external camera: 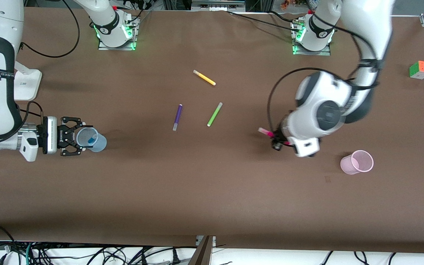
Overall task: Place pink and blue markers in matching cups
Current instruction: 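Carry the pink marker over the pink cup while the right gripper withdraws, then lower the pink marker into the pink cup and open the left gripper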
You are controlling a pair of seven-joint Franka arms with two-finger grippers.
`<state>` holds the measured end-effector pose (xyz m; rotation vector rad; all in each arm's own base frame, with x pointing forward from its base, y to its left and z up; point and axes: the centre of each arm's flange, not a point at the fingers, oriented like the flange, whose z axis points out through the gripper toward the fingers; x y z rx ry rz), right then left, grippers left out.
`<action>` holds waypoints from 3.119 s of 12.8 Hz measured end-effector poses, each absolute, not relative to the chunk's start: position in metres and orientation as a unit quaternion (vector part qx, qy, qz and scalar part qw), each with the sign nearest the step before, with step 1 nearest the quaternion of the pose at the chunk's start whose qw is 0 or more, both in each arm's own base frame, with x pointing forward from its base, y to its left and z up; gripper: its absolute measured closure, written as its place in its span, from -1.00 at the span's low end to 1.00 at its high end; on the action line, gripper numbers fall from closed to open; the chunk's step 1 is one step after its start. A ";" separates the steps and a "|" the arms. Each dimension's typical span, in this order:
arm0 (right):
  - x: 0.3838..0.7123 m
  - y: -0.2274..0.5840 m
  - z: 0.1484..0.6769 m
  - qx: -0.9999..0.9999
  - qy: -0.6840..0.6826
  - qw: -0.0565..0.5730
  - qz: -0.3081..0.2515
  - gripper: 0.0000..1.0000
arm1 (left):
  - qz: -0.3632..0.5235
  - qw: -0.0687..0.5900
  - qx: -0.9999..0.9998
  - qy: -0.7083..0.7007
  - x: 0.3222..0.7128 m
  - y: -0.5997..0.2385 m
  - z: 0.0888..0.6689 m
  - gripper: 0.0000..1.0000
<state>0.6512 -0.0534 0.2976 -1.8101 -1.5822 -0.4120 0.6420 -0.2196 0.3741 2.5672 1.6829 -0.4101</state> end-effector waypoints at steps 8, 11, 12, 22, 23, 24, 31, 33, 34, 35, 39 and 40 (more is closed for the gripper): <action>0.683 -0.022 0.425 -0.854 -0.434 0.282 -0.050 -1.00 | -0.218 0.165 0.811 0.518 0.677 -0.018 0.391 0.65; 0.685 0.024 0.480 -0.913 -0.337 0.229 -0.001 -1.00 | -0.223 0.184 0.815 0.502 0.678 0.021 0.373 0.65; 0.685 0.033 0.491 -0.926 -0.309 0.217 0.010 -1.00 | -0.226 0.196 0.814 0.497 0.678 0.034 0.367 0.65; 0.640 0.062 0.567 -0.991 -0.063 0.074 0.092 -1.00 | -0.254 0.337 0.765 0.486 0.663 0.157 0.297 0.65; 0.630 0.057 0.569 -0.992 -0.061 0.058 0.098 -1.00 | -0.253 0.356 0.755 0.490 0.660 0.170 0.292 0.65; 0.621 0.047 0.566 -0.992 -0.057 0.053 0.101 -1.00 | -0.254 0.378 0.739 0.496 0.658 0.180 0.288 0.65; 0.556 -0.015 0.590 -0.996 -0.037 -0.013 0.075 -1.00 | -0.283 0.435 0.679 0.519 0.649 0.206 0.248 0.65; 0.543 -0.013 0.595 -0.996 -0.042 -0.012 0.073 -1.00 | -0.286 0.438 0.672 0.524 0.645 0.213 0.241 0.65; 0.541 -0.010 0.593 -0.996 -0.046 -0.015 0.075 -1.00 | -0.290 0.444 0.665 0.526 0.643 0.218 0.237 0.65; 0.541 -0.011 0.589 -0.996 -0.046 -0.017 0.077 -1.00 | -0.295 0.450 0.658 0.527 0.640 0.222 0.231 0.65; 0.540 -0.015 0.583 -0.996 -0.042 -0.017 0.083 -1.00 | -0.305 0.477 0.636 0.525 0.628 0.238 0.199 0.65; 0.540 -0.008 0.582 -0.995 -0.045 -0.018 0.086 -1.00 | -0.307 0.481 0.635 0.522 0.626 0.239 0.193 0.65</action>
